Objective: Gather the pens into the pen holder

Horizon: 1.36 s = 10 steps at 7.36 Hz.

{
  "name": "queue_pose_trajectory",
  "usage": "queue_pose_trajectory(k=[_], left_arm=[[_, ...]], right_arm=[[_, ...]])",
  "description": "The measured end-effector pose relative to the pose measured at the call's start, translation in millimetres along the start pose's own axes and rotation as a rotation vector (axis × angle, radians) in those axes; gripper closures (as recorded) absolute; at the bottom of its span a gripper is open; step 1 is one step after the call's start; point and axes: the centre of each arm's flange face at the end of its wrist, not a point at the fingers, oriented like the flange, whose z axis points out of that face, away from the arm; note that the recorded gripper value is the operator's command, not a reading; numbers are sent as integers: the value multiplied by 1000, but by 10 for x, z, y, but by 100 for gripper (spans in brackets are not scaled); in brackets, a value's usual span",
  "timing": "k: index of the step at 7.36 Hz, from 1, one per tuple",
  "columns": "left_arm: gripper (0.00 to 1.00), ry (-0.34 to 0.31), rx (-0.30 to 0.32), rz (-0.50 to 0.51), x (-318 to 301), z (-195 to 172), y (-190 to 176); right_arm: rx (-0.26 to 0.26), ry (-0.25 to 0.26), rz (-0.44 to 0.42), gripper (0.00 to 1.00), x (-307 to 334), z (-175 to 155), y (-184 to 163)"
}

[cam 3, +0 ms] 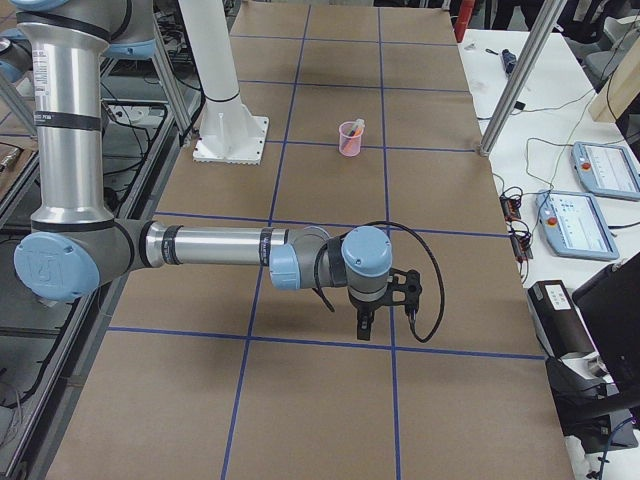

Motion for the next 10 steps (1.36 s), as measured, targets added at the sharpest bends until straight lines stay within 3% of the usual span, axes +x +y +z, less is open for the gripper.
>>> queue_pose_trajectory(k=[10], left_arm=[[0,0,-1,1,-1,3,2]], right_arm=[[-10,0,-1,0,7,52,8]])
